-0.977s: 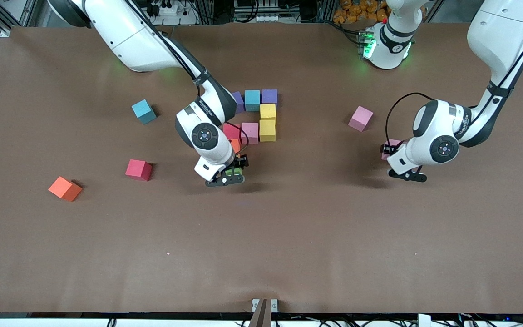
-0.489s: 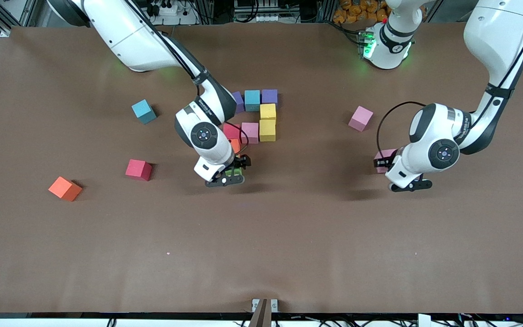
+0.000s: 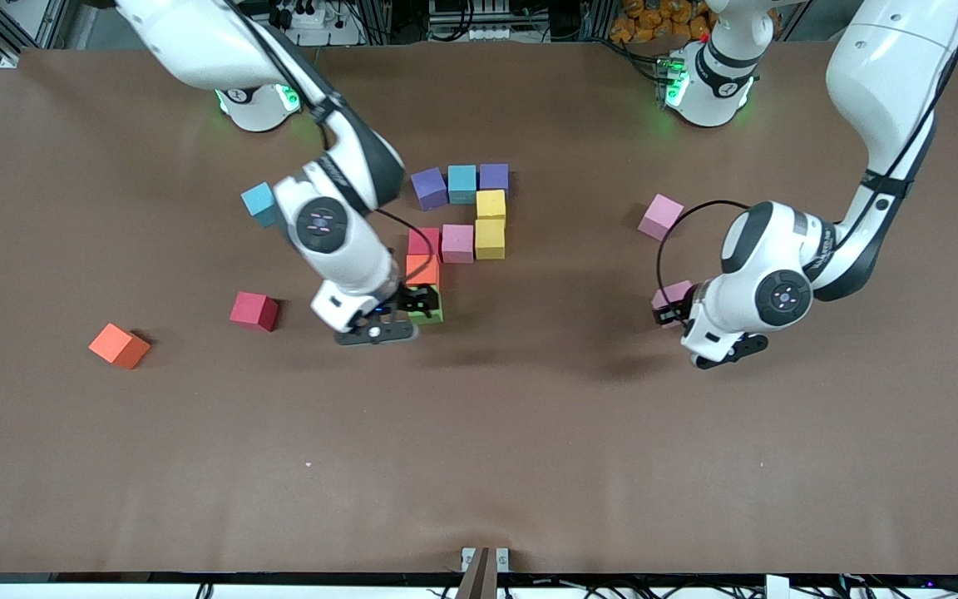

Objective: Form number 2 with 11 blocks

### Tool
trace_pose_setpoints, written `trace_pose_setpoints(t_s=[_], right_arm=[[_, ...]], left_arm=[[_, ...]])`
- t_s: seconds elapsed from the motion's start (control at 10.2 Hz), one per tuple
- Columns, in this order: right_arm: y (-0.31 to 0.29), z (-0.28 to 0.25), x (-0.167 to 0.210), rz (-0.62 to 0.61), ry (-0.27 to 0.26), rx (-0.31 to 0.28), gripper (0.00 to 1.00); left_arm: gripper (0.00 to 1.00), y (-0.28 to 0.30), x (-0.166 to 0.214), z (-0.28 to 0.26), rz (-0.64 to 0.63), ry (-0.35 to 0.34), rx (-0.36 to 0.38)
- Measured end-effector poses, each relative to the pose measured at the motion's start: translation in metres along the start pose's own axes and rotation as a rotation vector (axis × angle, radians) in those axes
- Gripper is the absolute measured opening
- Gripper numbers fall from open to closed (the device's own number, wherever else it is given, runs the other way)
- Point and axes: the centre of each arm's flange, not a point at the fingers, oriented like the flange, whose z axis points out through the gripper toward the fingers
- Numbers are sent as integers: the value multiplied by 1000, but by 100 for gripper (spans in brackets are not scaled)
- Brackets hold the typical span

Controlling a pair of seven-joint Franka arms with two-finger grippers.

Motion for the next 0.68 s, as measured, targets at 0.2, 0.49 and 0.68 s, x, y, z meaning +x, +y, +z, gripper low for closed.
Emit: trace_pose_setpoints(t_s=[0.2, 0.49, 0.68], right_arm=[[86, -29, 14, -35, -76, -27, 100], [164, -22, 6, -169, -84, -31, 100], [220, -25, -3, -288, -47, -39, 100]], left_arm=[[60, 37, -13, -7, -141, -18, -44], [60, 104, -40, -15, -406, -78, -117], [60, 145, -54, -12, -588, -121, -195]])
